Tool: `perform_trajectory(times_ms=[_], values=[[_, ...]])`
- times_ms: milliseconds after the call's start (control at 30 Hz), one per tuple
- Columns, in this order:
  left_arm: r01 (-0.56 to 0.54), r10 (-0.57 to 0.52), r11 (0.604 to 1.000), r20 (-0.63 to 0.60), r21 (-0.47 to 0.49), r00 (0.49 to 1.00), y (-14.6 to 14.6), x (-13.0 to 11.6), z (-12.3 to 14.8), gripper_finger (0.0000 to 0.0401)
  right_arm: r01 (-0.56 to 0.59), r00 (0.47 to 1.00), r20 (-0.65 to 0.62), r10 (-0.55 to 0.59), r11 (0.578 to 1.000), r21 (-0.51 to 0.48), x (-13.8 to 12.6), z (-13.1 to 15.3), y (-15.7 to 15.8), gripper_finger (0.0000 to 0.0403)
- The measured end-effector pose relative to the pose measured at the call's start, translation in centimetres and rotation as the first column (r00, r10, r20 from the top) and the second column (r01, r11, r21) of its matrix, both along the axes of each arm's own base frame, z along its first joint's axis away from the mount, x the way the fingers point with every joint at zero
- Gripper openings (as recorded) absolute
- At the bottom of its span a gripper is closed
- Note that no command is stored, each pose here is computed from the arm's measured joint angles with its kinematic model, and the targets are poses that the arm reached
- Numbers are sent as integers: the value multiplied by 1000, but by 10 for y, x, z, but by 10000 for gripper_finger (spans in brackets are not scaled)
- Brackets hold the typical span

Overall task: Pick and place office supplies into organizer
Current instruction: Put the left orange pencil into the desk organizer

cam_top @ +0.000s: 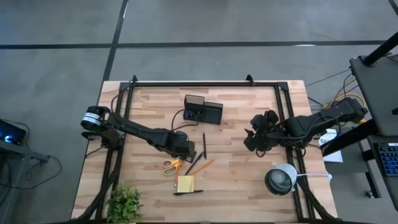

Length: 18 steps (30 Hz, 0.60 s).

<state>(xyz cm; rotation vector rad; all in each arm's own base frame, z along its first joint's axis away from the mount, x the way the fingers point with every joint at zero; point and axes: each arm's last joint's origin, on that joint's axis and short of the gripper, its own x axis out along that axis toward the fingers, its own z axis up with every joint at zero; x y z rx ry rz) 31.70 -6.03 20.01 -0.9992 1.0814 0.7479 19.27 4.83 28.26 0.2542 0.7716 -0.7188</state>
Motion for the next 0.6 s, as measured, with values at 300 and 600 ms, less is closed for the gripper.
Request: perform_trajectory(times_ms=[300, 600], values=[[5, -4, 998, 3, -57, 1000, -24, 0, -6, 93, -17, 1000, 0, 17, 1000, -14, 2, -1, 0, 201], [-53, 51, 993, -18, -108, 999, -63, -11, -11, 93, -22, 1000, 0, 22, 1000, -11, 2, -1, 0, 201]])
